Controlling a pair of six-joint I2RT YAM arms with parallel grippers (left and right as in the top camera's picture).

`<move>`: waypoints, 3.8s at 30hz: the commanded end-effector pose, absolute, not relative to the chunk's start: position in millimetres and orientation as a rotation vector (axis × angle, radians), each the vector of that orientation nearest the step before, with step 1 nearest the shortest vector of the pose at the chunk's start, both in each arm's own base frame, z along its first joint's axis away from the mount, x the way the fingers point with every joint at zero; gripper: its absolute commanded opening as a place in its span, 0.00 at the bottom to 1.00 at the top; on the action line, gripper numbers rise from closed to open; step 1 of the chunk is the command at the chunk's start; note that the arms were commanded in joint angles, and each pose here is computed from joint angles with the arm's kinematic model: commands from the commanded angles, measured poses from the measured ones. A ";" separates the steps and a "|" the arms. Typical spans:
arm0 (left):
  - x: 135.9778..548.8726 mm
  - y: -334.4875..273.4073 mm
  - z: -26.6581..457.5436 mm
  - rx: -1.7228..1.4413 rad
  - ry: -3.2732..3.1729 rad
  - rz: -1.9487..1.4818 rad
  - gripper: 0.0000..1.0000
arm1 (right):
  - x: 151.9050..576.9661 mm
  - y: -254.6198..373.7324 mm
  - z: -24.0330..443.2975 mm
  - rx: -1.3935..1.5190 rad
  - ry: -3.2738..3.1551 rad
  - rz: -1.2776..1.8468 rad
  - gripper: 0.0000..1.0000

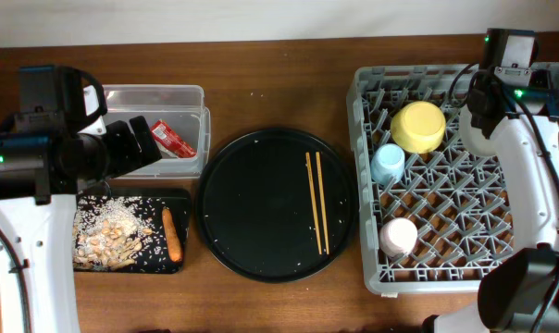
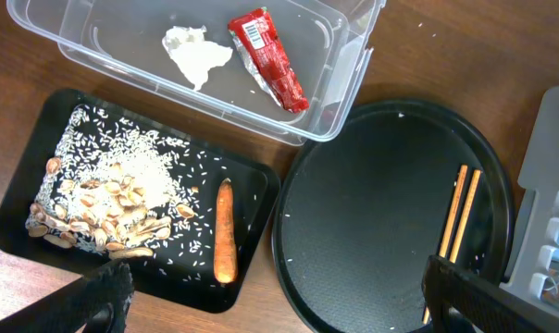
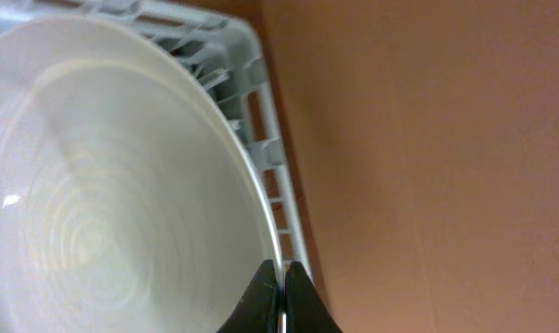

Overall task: Sort waste into correct bins and load items into the dishwasher rack
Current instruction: 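Carry the white plate to the rack and stand it upright with right gripper, then reach the right gripper to the chopsticks and grasp one, then insert the chopstick upright into the dish rack with right gripper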

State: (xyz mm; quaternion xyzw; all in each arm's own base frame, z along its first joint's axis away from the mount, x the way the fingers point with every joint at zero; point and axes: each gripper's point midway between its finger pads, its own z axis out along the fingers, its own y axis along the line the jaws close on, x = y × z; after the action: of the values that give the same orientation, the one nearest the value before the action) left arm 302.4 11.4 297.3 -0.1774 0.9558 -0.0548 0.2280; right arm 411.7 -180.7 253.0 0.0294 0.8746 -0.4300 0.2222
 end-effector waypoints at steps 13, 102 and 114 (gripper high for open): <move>300.8 12.9 306.4 -0.501 2.600 -0.152 0.99 | 388.0 -163.5 220.3 -0.050 2.614 -1.122 0.04; 300.8 12.9 306.4 -0.501 2.600 -0.152 0.99 | 336.4 181.9 121.4 -0.327 2.801 0.009 0.04; 300.9 13.1 306.3 -0.502 2.600 -0.152 0.99 | 318.2 -47.6 165.4 0.143 2.852 -0.516 0.04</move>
State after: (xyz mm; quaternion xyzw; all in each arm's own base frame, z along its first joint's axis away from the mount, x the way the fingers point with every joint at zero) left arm 302.3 11.7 297.2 -0.1779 0.9558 -0.0545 0.2279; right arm 324.4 -23.8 167.1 0.0362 0.9778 -0.1581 0.1325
